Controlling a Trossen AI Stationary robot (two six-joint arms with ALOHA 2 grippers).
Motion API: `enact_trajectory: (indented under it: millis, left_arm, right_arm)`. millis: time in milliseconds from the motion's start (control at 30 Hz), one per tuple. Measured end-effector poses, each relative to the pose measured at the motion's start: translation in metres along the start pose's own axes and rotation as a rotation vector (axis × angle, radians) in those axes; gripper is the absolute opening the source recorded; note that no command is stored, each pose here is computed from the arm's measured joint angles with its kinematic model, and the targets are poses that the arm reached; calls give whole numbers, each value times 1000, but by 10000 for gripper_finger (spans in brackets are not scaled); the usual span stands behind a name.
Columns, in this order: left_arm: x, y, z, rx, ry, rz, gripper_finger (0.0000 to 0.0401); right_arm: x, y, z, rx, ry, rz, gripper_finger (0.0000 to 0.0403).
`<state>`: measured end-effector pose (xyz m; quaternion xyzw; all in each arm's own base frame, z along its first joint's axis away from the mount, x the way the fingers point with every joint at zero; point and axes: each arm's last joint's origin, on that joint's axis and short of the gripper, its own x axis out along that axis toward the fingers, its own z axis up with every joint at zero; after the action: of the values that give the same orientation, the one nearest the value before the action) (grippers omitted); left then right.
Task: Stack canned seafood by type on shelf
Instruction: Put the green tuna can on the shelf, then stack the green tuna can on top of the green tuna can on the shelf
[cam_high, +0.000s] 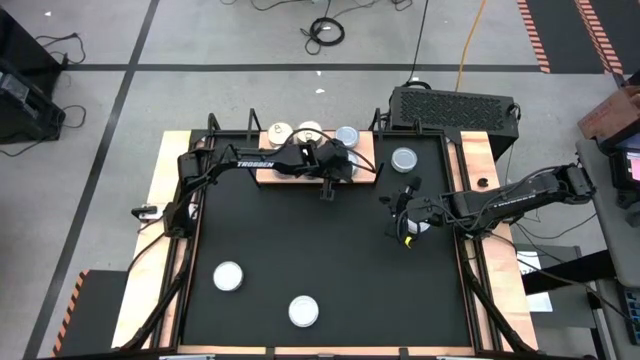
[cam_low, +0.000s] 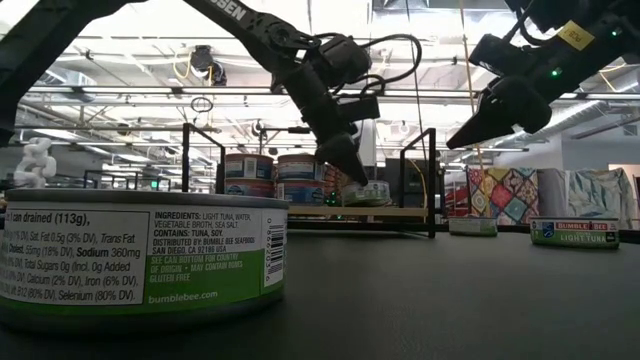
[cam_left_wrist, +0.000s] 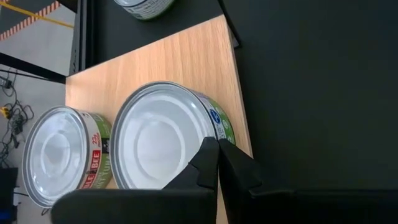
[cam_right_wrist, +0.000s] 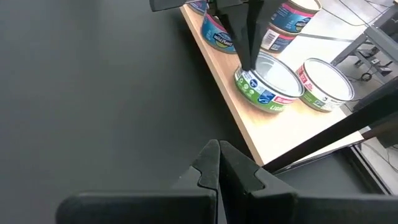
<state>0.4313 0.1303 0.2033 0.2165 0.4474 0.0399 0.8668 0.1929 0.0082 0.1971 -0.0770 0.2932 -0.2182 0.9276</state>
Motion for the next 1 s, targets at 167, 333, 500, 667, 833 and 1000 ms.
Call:
enact_trajectory:
  millis: [167, 333, 500, 667, 833, 1000]
  left_arm:
    - [0, 0, 1, 0, -6, 4, 25]
    - [0, 1, 1, 0, -7, 5, 34]
    - [-2, 0, 2, 0, 21, 50, 36]
    - [-31, -5, 18, -56, -34, 57, 36]
    - [-70, -22, 26, -105, -9, -28, 36]
    - [-116, -44, 27, -250, -4, -282, 37]
  right_arm:
    - [0, 0, 0, 0, 0, 2, 0]
    - [0, 1, 0, 0, 2, 23, 0]
    - [0, 1, 0, 0, 1, 23, 0]
    - [0, 1, 0, 6, 1, 25, 0]
    - [-1, 3, 0, 20, -2, 40, 0]
    - [-6, 12, 2, 14, -35, 123, 0]
